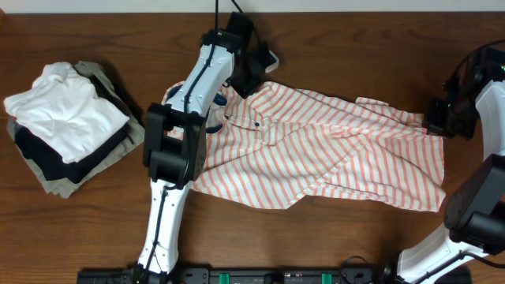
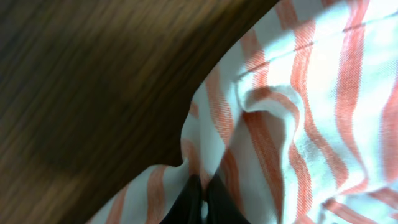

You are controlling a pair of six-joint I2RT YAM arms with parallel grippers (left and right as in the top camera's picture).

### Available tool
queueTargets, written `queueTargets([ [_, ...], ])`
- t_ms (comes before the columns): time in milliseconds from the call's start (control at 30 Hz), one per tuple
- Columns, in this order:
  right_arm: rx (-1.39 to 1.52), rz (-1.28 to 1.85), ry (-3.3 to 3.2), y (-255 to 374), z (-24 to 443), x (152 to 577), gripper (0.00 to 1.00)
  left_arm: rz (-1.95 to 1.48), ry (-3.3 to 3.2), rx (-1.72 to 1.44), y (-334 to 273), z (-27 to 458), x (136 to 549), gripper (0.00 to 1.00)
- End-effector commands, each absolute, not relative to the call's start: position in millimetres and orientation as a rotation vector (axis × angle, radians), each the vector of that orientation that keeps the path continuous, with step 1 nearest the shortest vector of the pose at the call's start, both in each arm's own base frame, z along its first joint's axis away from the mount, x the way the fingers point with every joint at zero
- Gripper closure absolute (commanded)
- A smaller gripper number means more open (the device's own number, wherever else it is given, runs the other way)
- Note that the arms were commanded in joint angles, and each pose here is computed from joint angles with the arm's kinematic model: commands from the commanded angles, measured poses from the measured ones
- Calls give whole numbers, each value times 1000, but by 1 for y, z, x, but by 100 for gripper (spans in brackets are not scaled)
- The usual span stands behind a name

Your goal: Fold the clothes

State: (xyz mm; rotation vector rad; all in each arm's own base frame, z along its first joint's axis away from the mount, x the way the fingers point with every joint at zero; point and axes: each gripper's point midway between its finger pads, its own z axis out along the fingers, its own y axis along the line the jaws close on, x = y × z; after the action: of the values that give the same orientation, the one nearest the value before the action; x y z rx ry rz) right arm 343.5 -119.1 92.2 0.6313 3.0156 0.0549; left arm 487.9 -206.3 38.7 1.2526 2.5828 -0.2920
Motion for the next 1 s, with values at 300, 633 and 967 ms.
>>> queueTargets([
  [300, 634, 38, 3018, -123, 94, 340, 99, -345, 2739, 1000, -191, 114, 448, 94],
  [633, 651, -92, 3047, -137, 94, 330, 99, -338, 3022, 976, -167, 100, 393, 94],
  [967, 752, -110, 3065, -150, 89, 313, 99, -355, 3302, 939, -149, 60, 335, 94],
])
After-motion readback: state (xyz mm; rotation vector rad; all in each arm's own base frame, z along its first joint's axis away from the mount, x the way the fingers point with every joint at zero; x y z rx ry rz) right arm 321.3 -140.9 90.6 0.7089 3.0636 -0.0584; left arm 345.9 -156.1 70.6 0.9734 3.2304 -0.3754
